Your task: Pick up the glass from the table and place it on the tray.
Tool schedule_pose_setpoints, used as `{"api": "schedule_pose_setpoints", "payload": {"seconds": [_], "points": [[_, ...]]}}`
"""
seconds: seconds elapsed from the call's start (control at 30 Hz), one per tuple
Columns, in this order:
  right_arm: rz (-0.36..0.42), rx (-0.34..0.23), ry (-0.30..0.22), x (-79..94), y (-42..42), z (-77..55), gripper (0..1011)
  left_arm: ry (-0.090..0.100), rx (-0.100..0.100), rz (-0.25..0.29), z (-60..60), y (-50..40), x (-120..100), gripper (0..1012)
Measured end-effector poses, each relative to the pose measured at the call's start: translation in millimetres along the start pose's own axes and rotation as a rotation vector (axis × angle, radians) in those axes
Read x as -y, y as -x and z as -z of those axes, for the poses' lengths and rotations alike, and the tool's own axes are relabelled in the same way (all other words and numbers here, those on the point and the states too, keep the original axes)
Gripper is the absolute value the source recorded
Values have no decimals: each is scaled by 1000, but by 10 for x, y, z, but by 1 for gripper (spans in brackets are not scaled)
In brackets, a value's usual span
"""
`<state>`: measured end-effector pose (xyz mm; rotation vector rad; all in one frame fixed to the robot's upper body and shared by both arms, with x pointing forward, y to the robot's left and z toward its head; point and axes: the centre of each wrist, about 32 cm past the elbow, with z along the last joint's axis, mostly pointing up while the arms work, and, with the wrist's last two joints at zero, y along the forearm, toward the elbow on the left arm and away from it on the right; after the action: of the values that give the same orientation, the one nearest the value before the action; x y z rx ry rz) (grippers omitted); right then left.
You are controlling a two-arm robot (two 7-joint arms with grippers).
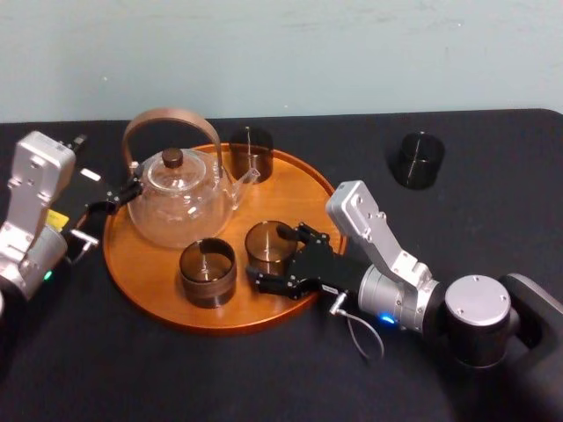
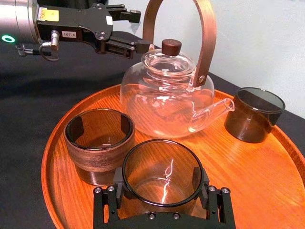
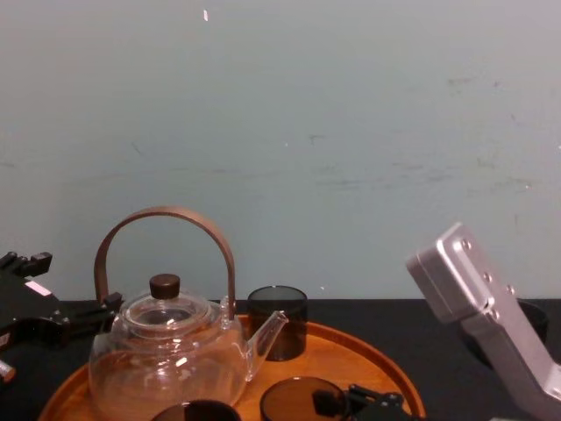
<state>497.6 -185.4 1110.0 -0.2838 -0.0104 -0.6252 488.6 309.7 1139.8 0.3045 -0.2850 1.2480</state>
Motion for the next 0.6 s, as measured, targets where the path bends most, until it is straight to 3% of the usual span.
{"api": "schedule_pose_setpoints", "payload": {"seconds": [0.6], "points": [[6, -19, 14, -23, 15, 27, 908, 0, 0, 0, 0, 0, 0, 1009]]}}
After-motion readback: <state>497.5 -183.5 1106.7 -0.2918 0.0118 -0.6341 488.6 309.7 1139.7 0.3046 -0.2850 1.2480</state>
